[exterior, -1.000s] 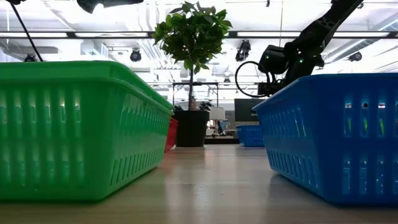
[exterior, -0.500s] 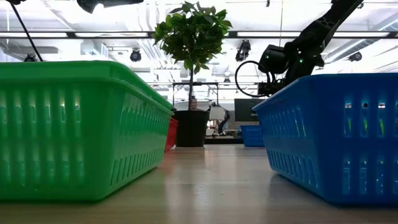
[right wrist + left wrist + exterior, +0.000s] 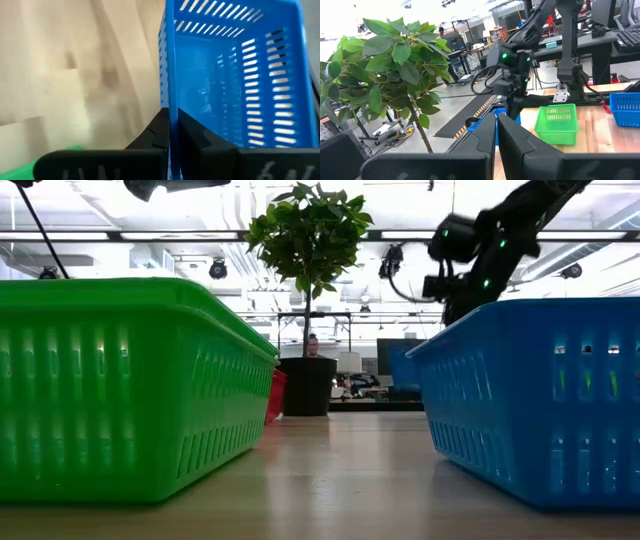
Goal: Stack baskets by color
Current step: Stack the top blue basket on top of the bottom left blue basket
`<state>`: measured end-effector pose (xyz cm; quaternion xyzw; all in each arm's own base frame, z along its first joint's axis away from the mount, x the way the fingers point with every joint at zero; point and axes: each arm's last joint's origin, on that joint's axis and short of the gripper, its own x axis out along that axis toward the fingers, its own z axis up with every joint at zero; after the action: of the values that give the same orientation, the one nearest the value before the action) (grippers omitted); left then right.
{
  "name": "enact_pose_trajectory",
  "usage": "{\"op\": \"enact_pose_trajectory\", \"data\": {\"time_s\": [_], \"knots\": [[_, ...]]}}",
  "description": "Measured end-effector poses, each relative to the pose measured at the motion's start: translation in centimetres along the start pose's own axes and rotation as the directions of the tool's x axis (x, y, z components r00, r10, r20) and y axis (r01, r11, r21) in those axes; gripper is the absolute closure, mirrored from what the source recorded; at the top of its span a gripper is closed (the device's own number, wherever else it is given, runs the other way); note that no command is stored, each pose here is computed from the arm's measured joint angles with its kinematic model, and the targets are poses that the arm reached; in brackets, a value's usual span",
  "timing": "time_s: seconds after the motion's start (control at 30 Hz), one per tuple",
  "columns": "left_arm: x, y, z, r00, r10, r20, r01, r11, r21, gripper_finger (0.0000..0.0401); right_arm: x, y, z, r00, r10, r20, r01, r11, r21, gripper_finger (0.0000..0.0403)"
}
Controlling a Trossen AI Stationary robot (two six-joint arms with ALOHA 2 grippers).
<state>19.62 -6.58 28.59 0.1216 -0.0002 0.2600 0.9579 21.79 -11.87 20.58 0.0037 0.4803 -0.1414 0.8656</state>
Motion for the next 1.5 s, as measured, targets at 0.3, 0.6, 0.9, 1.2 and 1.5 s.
{"op": "enact_pose_trajectory", "data": {"time_s": [0.3,0.6,0.9,1.2,1.5], "knots": [[0.0,0.0,0.0,1.000,0.000,0.000,0.000,1.000,0.000,0.0400,-3.4,6.1,1.6,0.997,0.012,0.075,-0.010,0.999,-0.038,0.0394],[0.0,0.0,0.0,1.000,-0.001,0.000,0.001,1.000,0.000,0.0400,-6.2,11.9,3.8,0.990,0.086,0.111,-0.078,0.994,-0.076,0.0394],[0.0,0.0,0.0,1.000,-0.002,0.000,0.002,1.000,0.000,0.0400,-8.7,17.5,5.2,0.984,0.151,0.098,-0.142,0.986,-0.089,0.0394],[0.0,0.0,0.0,1.000,-0.002,0.000,0.002,1.000,-0.004,0.0400,-9.3,23.3,6.1,0.983,0.183,0.017,-0.180,0.979,-0.100,0.0394],[-0.3,-0.3,0.1,1.000,-0.027,0.005,0.027,1.000,-0.005,0.0400,-9.4,29.3,5.9,0.978,0.207,-0.020,-0.208,0.975,-0.076,0.0394]]}}
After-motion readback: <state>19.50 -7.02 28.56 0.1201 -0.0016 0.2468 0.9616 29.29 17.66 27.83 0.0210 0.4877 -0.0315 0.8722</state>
